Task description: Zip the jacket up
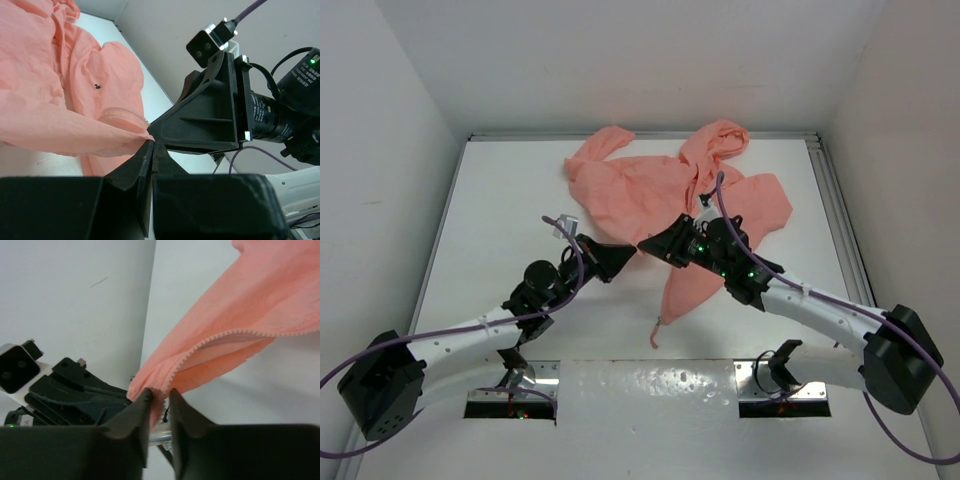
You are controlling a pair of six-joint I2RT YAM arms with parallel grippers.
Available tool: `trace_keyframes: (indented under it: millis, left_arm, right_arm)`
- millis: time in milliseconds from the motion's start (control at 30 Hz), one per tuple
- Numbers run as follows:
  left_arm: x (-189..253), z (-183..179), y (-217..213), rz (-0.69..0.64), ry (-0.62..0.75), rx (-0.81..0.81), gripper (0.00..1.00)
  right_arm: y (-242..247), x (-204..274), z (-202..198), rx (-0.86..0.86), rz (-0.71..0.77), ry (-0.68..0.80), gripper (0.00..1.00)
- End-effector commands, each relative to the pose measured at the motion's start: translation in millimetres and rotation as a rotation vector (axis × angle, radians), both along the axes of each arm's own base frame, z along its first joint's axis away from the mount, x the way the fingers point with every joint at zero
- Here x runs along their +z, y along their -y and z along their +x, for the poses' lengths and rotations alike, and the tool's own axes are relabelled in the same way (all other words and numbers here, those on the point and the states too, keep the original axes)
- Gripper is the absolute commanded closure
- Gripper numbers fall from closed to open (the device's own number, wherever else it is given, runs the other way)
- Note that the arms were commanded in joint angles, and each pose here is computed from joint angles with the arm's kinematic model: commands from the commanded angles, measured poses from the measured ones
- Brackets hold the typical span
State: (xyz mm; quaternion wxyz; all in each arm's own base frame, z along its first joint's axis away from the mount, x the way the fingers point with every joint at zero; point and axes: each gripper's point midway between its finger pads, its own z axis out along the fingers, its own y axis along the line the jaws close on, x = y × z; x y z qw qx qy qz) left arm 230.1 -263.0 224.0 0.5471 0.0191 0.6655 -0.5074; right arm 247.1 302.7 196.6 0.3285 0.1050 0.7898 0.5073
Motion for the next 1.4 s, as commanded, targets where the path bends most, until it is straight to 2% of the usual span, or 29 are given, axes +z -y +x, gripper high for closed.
trace_keyframes:
  millis: [0, 67, 133, 300, 367, 467, 533, 700, 1000, 1367]
  left_arm:
    - [17, -6, 6, -0.048, 0.054, -0.051, 1.0]
    - [16, -8, 6, -0.059, 0.049, -0.057, 1.0]
    - [17, -9, 6, -0.066, 0.044, -0.061, 1.0]
    - [14, -11, 8, -0.091, -0.01, -0.075, 1.0]
    - [16, -11, 9, -0.125, -0.048, -0.083, 0.79]
    - [24, -12, 11, -0.172, -0.075, -0.112, 0.55]
    - [25, -11, 12, -0.205, -0.111, -0.121, 0.51]
    - [35, -7, 8, -0.294, -0.143, -0.172, 0.51]
    - [52, -13, 9, -0.321, -0.089, -0.216, 0.47]
    - [59, -14, 8, -0.328, -0.041, -0.219, 0.5]
  right_arm:
    - [-8, 22, 4, 0.013, 0.096, 0.055, 0.82]
    - [-6, 29, 7, 0.004, 0.092, 0.115, 0.95]
    - [2, 28, 13, -0.04, 0.073, 0.164, 1.0]
    - [14, 36, 17, -0.071, 0.035, 0.316, 1.0]
    - [16, 42, 18, -0.068, 0.039, 0.369, 1.0]
    - [12, 56, 8, 0.01, 0.088, 0.489, 1.0]
    - [12, 70, 2, 0.056, 0.135, 0.573, 1.0]
    - [25, 96, -3, 0.113, 0.283, 0.646, 1.0]
    - [18, 108, -23, 0.237, 0.403, 0.622, 1.0]
    - [8, 105, -28, 0.315, 0.431, 0.545, 1.0]
